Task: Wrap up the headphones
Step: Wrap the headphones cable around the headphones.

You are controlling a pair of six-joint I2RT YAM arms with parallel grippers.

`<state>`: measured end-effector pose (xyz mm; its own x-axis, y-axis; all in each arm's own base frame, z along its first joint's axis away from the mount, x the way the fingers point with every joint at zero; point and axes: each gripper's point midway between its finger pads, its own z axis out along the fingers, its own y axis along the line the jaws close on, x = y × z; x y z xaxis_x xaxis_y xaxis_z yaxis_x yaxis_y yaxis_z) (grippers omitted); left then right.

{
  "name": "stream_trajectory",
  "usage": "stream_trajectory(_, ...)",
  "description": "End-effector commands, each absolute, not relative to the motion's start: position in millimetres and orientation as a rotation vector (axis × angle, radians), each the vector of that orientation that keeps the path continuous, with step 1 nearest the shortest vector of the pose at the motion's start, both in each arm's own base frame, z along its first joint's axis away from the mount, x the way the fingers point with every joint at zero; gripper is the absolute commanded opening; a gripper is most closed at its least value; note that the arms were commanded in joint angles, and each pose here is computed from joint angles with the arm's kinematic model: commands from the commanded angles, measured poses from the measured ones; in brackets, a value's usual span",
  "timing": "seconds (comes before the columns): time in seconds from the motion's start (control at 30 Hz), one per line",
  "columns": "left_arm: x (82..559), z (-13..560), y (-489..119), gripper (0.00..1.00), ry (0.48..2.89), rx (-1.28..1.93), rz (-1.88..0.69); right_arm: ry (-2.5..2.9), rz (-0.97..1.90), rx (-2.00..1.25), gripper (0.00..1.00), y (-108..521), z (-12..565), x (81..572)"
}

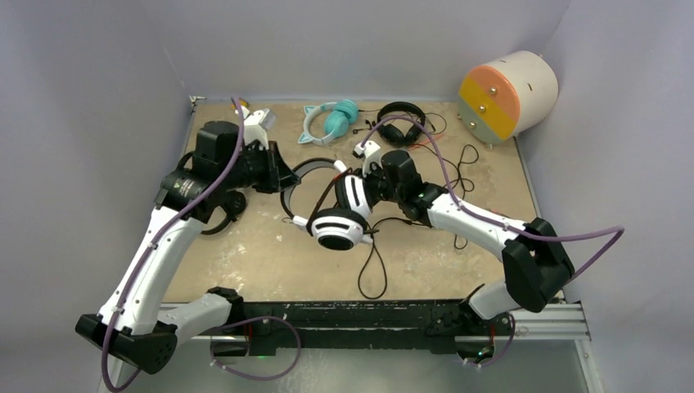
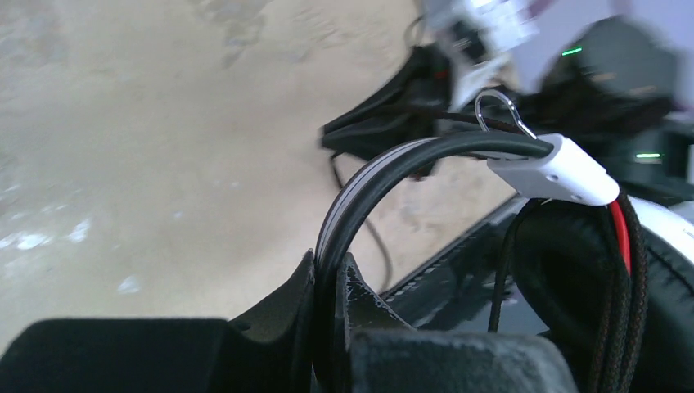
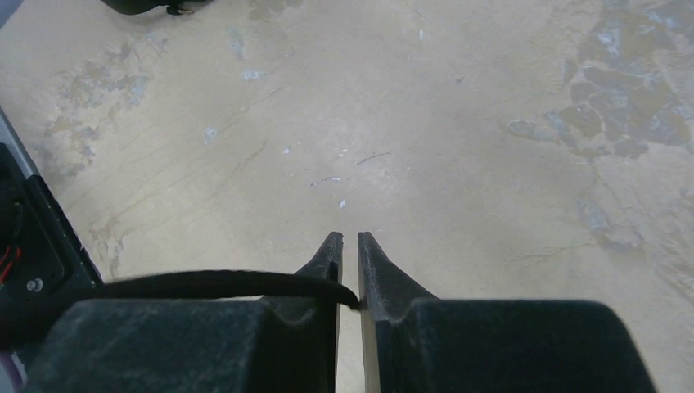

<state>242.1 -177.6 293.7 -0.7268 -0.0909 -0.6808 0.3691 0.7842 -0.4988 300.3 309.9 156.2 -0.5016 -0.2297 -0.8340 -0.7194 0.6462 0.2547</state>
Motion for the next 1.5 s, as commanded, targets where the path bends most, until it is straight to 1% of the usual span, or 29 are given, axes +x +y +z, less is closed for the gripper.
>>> stream_trajectory(0.0, 212, 394, -206, 0.00, 2.007, 0.204, -1.182, 1.785, 0.892, -0.714, 0.14, 328, 199, 304)
stream_trajectory(0.13, 204, 419, -209, 0.00, 1.973, 0.169, -1.258, 1.706, 0.911, -0.729, 0.20, 332, 191, 304)
stream_trajectory(0.23, 202, 435, -210, 0.00, 1.954, 0.153, -1.282, 1.713, 0.948, -0.735, 0.21, 335, 167, 300)
stream_trajectory(0.4, 216, 450, -205, 0.00, 1.977, 0.071, -1.226, 1.775, 1.066, -0.731, 0.23, 347, 140, 287)
stream_trajectory(0.57, 231, 473, -208, 0.00, 1.971, 0.006, -1.238, 1.819, 1.098, -0.768, 0.24, 362, 113, 264)
stream_trajectory(0.67, 251, 475, -204, 0.00, 1.971, -0.084, -1.212, 1.811, 1.119, -0.817, 0.22, 373, 109, 245)
stream_trajectory(0.77, 278, 473, -181, 0.00, 1.958, -0.246, -1.145, 1.766, 1.140, -0.869, 0.18, 379, 116, 222)
stream_trajectory(0.83, 295, 468, -159, 0.00, 1.944, -0.370, -1.101, 1.732, 1.163, -0.898, 0.13, 379, 124, 205)
stream_trajectory(1.03, 332, 439, -103, 0.00, 1.879, -0.752, -0.846, 1.651, 1.222, -0.987, 0.00, 372, 151, 155)
stream_trajectory(1.23, 346, 418, -52, 0.00, 1.749, -0.979, -0.581, 1.658, 1.180, -1.104, 0.00, 377, 167, 117)
stream_trajectory(1.33, 347, 410, -18, 0.00, 1.686, -1.030, -0.376, 1.673, 1.141, -1.174, 0.00, 380, 174, 104)
stream_trajectory(1.47, 340, 388, 20, 0.00, 1.657, -1.111, -0.104, 1.764, 1.075, -1.245, 0.00, 379, 176, 101)
